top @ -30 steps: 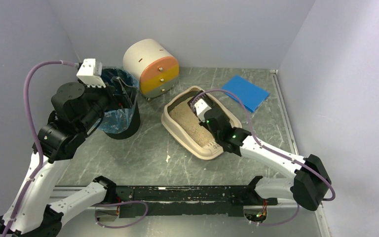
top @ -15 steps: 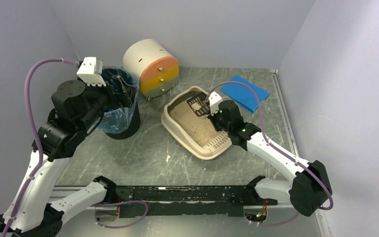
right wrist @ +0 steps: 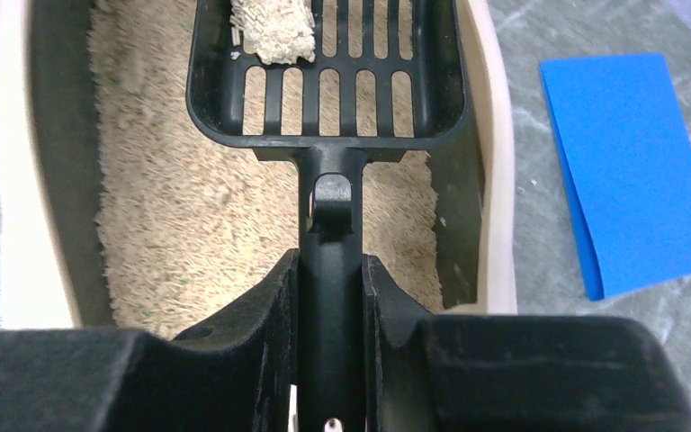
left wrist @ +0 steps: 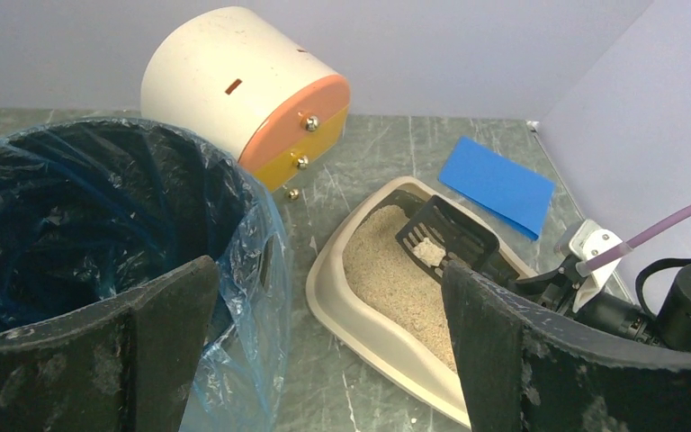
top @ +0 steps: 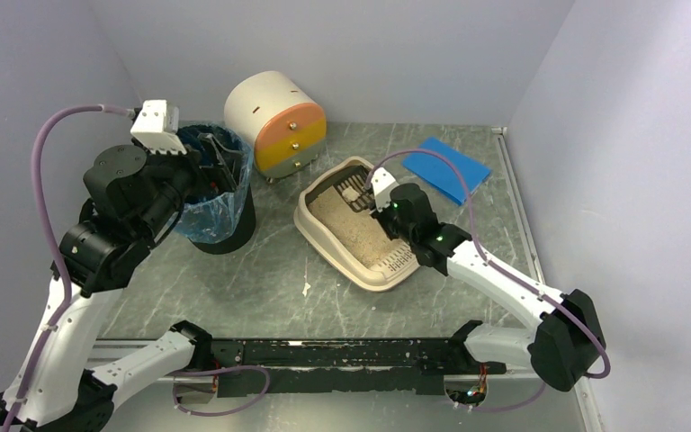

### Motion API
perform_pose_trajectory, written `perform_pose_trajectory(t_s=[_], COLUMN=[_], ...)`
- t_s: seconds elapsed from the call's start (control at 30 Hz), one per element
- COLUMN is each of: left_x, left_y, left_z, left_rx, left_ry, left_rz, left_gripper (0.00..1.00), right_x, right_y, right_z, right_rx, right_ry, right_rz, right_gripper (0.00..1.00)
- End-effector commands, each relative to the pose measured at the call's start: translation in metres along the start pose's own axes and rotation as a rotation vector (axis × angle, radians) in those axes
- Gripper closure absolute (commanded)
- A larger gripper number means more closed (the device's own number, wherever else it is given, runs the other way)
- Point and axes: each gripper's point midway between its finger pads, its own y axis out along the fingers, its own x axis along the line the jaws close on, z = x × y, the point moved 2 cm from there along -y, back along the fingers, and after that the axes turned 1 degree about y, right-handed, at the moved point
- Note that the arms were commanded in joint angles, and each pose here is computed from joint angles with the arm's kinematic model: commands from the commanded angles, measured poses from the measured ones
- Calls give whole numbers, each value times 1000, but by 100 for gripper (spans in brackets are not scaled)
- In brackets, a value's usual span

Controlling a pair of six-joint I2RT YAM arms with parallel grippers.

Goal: Clean the litter box

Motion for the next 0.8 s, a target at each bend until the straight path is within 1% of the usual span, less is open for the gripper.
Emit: perform_pose_trajectory(t_s=[0.0,0.03,0.07,0.13,0.23,0.33,0.4,0.47,0.6,0.77], left_x=[7,8,8,8,9,10,11,11,12,15], left_y=[-7,-8,-9,-10,-12,-15,-16,-18,-21,-26], left_z=[-5,-5,-5,-6,-6,-6,-6,-6,-5,-7], left_rx=[-36,-40,-42,-43,-44,-49,-50,-53,-54,-62], left_ry=[5,5,5,6,8,8,6,5,4,3], left_rz=[-25,-29,-29,-32,-32,-35,-36,-36,-37,-46], left_gripper=[2,2,1,1,2,2,1,2,1,1], right_x=[1,3,7,8,4,-1,0,3,3,6], right_y=[-3,-5,-5,-3,-8,-9,-10,-9,-13,-16], right_z=[-28,-31,-31,-28,-36,-37,-36,-32,-38,-44], right_rx=[-95,-113,-101,-42,-99,-75,-71,-33,-57,-39], right_ry=[42,35,17,18,13,43,24,24,33,57], right_rz=[-16,-22,-20,-12,-9,12,6,1,-16,-45], right_gripper=[100,100,100,100,100,100,100,100,100,100])
